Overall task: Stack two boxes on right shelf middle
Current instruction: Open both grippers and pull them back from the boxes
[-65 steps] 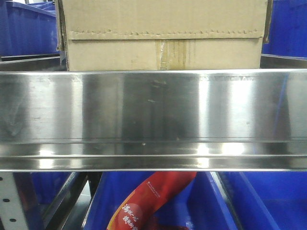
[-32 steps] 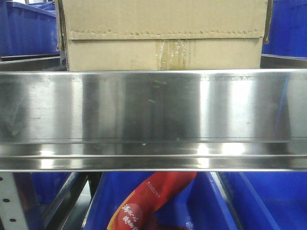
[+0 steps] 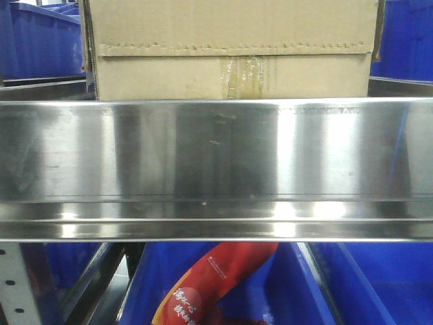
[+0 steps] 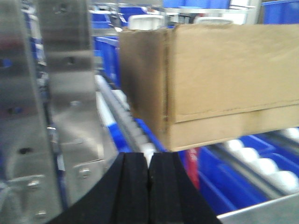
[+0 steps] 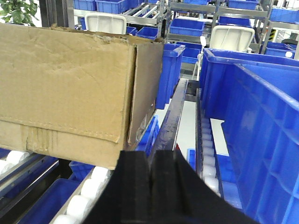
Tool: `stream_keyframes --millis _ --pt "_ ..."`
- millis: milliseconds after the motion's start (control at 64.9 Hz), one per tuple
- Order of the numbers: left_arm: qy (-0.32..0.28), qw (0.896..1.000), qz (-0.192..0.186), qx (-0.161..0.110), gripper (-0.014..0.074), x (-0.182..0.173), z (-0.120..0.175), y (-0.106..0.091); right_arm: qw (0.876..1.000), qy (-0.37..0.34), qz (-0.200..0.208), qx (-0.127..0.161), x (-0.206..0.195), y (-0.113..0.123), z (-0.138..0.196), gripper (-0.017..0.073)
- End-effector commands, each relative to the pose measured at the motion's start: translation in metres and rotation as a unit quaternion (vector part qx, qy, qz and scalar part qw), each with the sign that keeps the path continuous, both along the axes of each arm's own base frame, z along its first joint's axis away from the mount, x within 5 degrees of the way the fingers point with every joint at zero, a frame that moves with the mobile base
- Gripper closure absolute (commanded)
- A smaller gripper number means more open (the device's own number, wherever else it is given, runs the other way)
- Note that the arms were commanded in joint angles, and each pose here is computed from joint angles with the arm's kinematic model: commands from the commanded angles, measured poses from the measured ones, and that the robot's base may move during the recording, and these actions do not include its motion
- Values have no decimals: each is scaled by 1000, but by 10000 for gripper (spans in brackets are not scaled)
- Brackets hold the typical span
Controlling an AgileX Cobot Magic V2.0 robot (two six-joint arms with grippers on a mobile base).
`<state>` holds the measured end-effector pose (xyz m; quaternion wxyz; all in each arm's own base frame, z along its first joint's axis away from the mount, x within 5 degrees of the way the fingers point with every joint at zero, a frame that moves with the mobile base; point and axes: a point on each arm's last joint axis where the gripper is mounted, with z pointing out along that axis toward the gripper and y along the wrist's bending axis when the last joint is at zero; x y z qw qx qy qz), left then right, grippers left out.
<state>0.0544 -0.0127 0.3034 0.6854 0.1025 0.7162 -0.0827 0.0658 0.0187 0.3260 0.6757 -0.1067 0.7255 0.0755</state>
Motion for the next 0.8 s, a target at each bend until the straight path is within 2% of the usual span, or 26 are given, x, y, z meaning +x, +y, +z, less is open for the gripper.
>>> stream_keyframes --millis 0,154,385,432,478,786 --pt "-42 999 24 6 705 -3 -7 2 1000 -16 -6 -2 0 -1 2 721" --pt "-67 995 71 -20 705 -5 -38 7 1000 -16 -6 -2 0 -1 2 721" --pt "-55 994 96 -25 705 2 -92 9 1000 -16 -6 -2 0 -1 2 721" --pt "-81 991 98 -29 705 1 -87 9 1000 -16 -6 -2 0 -1 2 721" --pt "-60 993 102 -25 705 2 -91 10 1000 -16 -6 -2 0 -1 2 721" --pt "-66 992 104 -26 705 2 -90 10 1000 -18 -6 -1 0 -1 2 721"
